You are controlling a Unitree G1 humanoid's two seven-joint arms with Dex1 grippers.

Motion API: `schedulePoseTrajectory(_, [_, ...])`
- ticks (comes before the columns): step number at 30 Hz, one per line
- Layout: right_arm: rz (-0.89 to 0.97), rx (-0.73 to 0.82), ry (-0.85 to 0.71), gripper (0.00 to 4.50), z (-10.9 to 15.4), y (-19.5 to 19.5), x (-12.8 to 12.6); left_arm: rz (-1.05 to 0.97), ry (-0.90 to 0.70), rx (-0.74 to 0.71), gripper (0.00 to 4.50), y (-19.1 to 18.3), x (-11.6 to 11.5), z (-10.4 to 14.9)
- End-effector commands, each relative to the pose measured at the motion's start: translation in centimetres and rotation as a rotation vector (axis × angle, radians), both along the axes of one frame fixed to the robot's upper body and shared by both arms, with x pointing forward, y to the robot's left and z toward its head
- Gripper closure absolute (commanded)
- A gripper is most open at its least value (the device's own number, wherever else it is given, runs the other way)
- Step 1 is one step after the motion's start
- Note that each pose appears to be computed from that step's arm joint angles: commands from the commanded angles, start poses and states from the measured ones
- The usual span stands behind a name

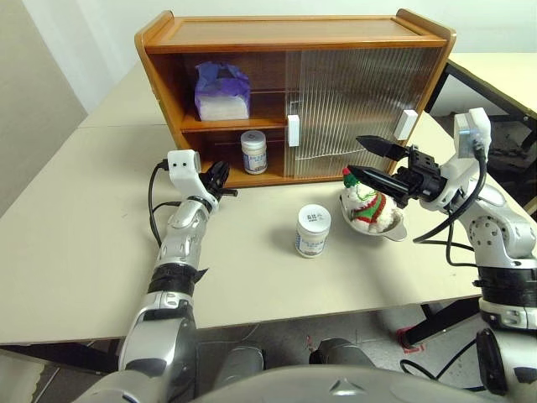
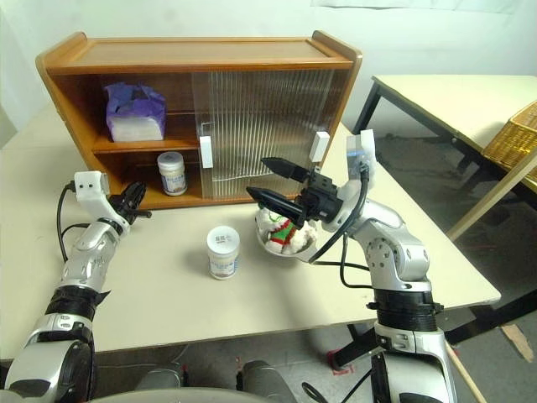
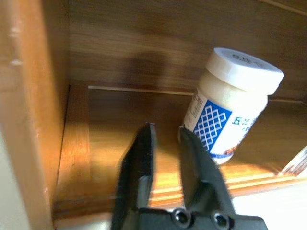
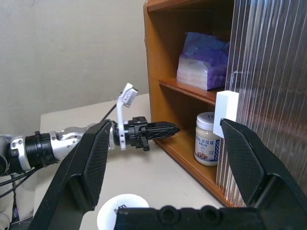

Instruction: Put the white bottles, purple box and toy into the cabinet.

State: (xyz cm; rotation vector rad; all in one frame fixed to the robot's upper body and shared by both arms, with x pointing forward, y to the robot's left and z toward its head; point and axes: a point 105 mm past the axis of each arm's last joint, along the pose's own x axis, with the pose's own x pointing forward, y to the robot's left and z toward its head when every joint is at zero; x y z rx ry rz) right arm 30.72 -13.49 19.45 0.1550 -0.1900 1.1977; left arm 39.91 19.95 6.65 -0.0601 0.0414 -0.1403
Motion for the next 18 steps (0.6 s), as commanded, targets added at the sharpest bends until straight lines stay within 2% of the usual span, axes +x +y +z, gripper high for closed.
schedulePoseTrajectory(1, [0.003, -0.011, -0.002, 0.0, 0.3, -0.1, 0.0, 0.023, 0.022, 0.005, 4.47, 0.2, 0.6, -0.5])
schedulePoseTrajectory(7, [-0.002, -0.013, -0.004, 0.0, 0.4, -0.2, 0.0, 0.027, 0.036, 0.037, 4.47, -0.7, 2.2, -0.4])
schedulePoseTrajectory(18, [-0.006, -0.017, -0.01, 0.0, 0.5, -0.2, 0.0, -0.013, 0.034, 0.055, 4.47, -3.1, 3.4, -0.1])
